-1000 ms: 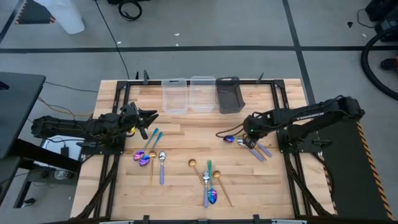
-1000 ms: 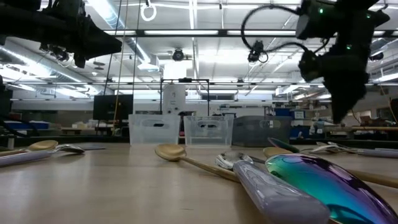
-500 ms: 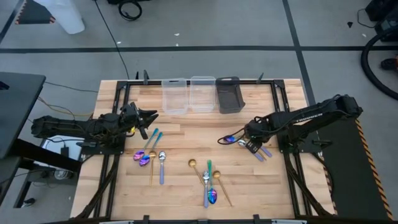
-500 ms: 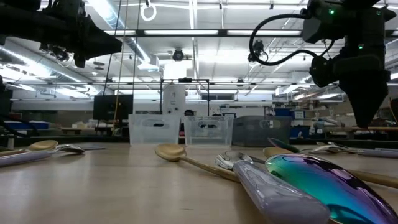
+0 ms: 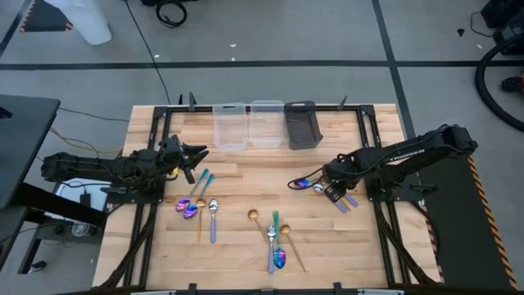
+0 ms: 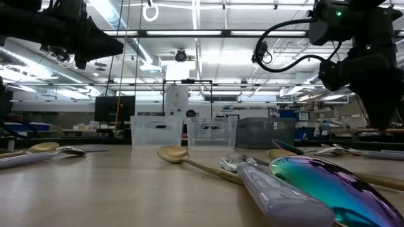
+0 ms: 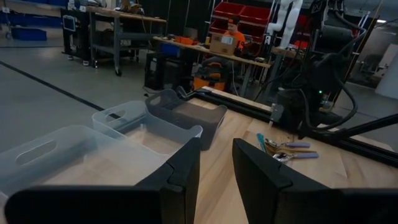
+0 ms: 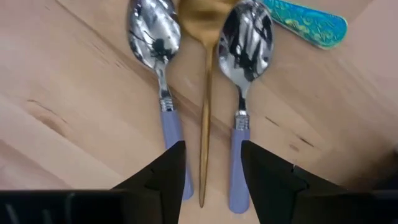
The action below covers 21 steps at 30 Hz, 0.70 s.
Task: Sort silverware by color (type)
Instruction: Put the violet spoon into the black bin
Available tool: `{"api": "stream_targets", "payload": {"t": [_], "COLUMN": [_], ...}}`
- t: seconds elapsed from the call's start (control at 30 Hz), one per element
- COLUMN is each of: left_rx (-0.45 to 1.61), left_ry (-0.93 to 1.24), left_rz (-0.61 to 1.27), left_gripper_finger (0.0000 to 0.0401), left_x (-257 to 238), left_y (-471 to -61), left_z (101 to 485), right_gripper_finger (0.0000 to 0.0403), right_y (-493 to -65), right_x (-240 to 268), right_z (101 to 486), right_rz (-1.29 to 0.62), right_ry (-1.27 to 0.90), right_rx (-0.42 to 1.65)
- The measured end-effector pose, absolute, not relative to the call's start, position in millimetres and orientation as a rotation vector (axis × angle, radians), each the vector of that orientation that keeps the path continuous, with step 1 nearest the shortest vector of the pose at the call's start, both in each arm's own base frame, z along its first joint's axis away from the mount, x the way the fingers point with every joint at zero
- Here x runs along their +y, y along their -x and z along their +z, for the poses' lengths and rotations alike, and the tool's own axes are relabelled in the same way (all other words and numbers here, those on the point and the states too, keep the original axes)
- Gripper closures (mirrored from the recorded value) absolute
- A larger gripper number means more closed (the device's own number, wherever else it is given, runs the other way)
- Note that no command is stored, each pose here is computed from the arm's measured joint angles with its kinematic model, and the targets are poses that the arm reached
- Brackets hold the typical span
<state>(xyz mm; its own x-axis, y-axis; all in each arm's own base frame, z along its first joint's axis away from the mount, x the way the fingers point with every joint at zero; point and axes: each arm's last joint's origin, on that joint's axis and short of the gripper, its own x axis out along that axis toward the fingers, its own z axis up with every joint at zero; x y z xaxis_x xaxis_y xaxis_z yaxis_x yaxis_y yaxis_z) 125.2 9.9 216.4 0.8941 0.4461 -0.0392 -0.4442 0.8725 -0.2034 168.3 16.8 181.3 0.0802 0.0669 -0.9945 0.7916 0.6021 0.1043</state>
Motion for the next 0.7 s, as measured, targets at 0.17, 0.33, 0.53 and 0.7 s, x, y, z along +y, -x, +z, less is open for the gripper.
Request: {"api": "stream_targets", "payload": {"t": [0.17, 0.33, 0.53, 0.7], "left_rx": [-0.008, 0.005, 0.012, 0.011], "left_ry": [0.210, 0.207, 0.204, 0.204], "left_rz": [0.465, 0.467, 0.468, 0.468], "left_gripper_finger": [0.0299, 0.0299, 0.0299, 0.0299], "left_x": [9.9, 10.0, 10.0, 10.0], "left_y": [-125.2, -125.1, -125.1, -125.1], "left_z": [216.2, 215.0, 214.4, 214.5], "right_gripper_finger": [0.0238, 0.0239, 0.0239, 0.0239], "right_y": [-165.9, -164.3, -160.7, -160.7], "right_x": [17.0, 16.2, 16.7, 20.6], "right_z": [181.0, 180.9, 180.6, 180.5], "right_rz": [-0.669, -0.693, -0.714, -0.714], "right_ry": [-0.811, -0.788, -0.778, -0.750], "right_rx": [1.422, 1.424, 1.454, 1.442]}}
